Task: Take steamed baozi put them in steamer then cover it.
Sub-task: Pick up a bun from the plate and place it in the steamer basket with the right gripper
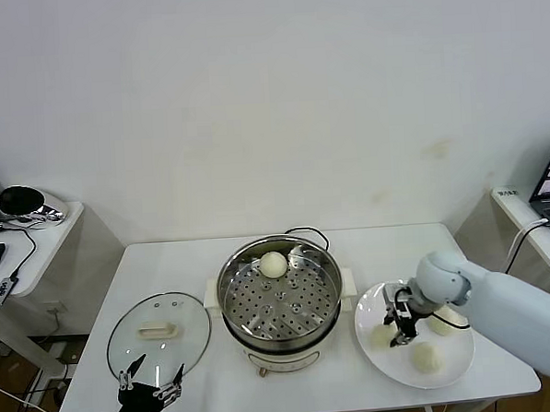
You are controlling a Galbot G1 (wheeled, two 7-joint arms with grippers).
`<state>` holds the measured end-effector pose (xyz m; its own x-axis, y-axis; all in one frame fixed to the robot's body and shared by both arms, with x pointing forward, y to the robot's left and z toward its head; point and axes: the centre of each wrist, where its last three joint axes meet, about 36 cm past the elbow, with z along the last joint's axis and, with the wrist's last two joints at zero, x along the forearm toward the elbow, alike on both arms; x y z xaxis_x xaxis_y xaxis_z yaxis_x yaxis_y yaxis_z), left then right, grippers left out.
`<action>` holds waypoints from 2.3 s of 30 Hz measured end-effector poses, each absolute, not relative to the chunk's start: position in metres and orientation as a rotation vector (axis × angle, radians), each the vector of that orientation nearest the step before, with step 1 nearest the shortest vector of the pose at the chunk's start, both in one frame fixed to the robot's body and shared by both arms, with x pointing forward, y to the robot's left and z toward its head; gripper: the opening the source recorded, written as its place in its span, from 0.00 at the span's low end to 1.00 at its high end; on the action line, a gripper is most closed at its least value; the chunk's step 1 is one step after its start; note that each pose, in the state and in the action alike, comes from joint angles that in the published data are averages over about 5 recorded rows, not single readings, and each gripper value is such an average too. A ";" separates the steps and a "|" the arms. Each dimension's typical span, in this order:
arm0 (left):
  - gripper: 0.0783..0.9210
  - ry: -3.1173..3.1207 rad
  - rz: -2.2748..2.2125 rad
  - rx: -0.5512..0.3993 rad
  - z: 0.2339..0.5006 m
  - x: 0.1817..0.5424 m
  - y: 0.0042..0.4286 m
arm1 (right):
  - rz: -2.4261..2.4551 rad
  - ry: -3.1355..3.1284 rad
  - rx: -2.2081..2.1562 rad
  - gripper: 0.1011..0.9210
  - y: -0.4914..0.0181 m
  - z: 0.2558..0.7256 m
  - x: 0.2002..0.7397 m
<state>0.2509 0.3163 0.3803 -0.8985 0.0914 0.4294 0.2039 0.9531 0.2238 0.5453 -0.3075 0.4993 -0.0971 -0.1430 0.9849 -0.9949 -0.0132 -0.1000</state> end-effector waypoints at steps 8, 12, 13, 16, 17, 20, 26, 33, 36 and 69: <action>0.88 -2.703 -0.377 -0.212 0.384 0.257 0.311 | 1.235 -1.435 1.248 0.47 -0.319 0.578 0.565; 0.88 -2.708 -0.398 -0.197 0.388 0.259 0.311 | 1.246 -1.466 1.257 0.47 -0.309 0.629 0.579; 0.88 -2.707 -0.404 -0.190 0.389 0.260 0.312 | 1.249 -1.472 1.263 0.47 -0.304 0.641 0.583; 0.88 -2.701 -0.421 -0.167 0.392 0.263 0.315 | 1.259 -1.487 1.286 0.47 -0.283 0.675 0.592; 0.88 -2.698 -0.425 -0.161 0.393 0.264 0.315 | 1.264 -1.490 1.295 0.47 -0.274 0.686 0.595; 0.88 -2.694 -0.430 -0.144 0.396 0.265 0.318 | 1.278 -1.494 1.327 0.47 -0.246 0.715 0.602; 0.88 -2.705 -0.426 -0.113 0.404 0.268 0.322 | 1.284 -1.451 1.398 0.47 -0.178 0.740 0.614; 0.88 -2.719 -0.417 -0.079 0.411 0.270 0.327 | 1.299 -1.365 1.455 0.47 -0.099 0.733 0.625; 0.88 -2.728 -0.406 -0.063 0.413 0.270 0.328 | 1.306 -1.328 1.466 0.47 -0.070 0.721 0.629; 0.88 -2.754 -0.335 -0.054 0.419 0.274 0.323 | 1.342 -1.184 1.466 0.47 0.060 0.604 0.631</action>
<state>0.2741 0.3233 0.4186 -0.9328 -0.0058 0.3604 0.0809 0.9710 0.2249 0.6312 0.0600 0.6043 -0.0034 -0.1164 0.9932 -0.9709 -0.2374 -0.0312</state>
